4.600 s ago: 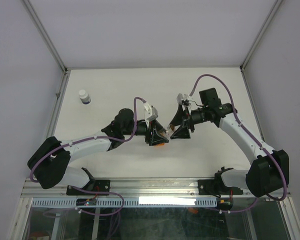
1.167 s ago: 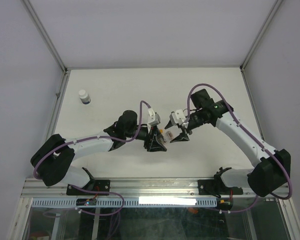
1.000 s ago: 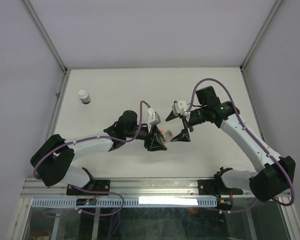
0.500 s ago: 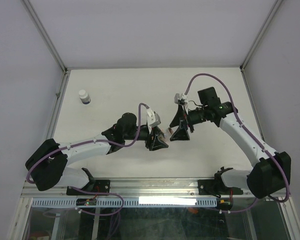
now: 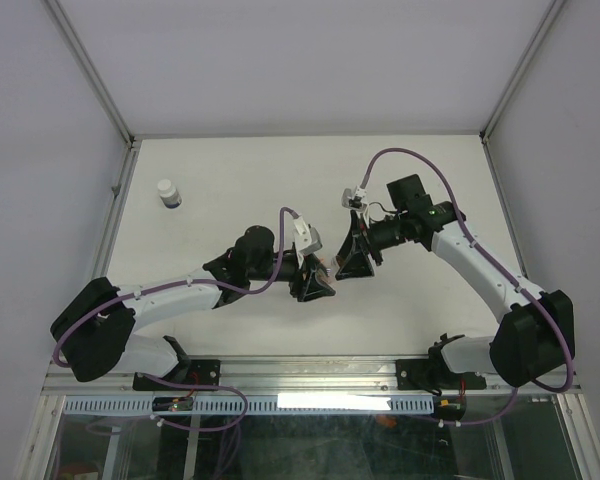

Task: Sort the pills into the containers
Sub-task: Unscrew the lid of the pill bottle.

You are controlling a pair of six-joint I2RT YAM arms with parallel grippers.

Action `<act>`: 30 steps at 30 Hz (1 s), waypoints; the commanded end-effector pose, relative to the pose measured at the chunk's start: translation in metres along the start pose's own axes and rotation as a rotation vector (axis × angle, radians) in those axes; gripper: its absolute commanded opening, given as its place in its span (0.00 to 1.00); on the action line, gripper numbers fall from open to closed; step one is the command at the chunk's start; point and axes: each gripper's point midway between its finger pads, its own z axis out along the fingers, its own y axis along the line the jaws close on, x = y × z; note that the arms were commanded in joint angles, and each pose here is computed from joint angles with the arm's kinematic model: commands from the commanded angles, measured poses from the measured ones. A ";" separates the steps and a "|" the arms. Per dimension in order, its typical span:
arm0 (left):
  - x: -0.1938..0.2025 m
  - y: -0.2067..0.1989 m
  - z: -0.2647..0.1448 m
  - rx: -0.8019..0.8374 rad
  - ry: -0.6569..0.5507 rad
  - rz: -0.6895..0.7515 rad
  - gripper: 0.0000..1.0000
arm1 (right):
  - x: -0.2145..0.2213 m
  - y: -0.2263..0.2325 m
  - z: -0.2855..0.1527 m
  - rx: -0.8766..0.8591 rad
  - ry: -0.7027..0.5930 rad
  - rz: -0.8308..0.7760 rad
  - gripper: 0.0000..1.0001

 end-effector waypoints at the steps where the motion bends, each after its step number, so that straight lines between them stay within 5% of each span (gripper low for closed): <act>1: -0.022 -0.001 0.003 0.010 -0.051 0.066 0.00 | -0.015 0.006 -0.002 -0.009 -0.035 -0.046 0.64; 6: -0.021 -0.002 0.003 0.012 -0.047 0.062 0.00 | -0.016 0.008 -0.002 -0.016 -0.042 -0.054 0.55; 13: -0.020 -0.003 0.002 0.016 -0.042 0.060 0.00 | -0.013 0.012 -0.002 -0.041 -0.038 -0.095 0.18; 17: -0.018 -0.008 0.002 0.043 -0.029 0.054 0.00 | -0.007 0.022 -0.004 -0.083 -0.033 -0.245 0.06; 24: -0.012 -0.019 0.005 0.122 0.001 0.036 0.00 | 0.012 0.014 -0.004 -0.071 0.109 -0.794 0.11; 27: -0.013 -0.019 0.006 0.128 0.003 0.035 0.00 | 0.006 0.008 -0.006 -0.051 0.140 -0.890 0.16; 29: -0.013 -0.019 0.007 0.130 0.003 0.035 0.00 | 0.002 0.010 -0.007 -0.054 0.139 -0.875 0.25; 30: -0.012 -0.018 0.007 0.129 0.005 0.034 0.00 | 0.002 0.012 -0.007 -0.063 0.134 -0.861 0.38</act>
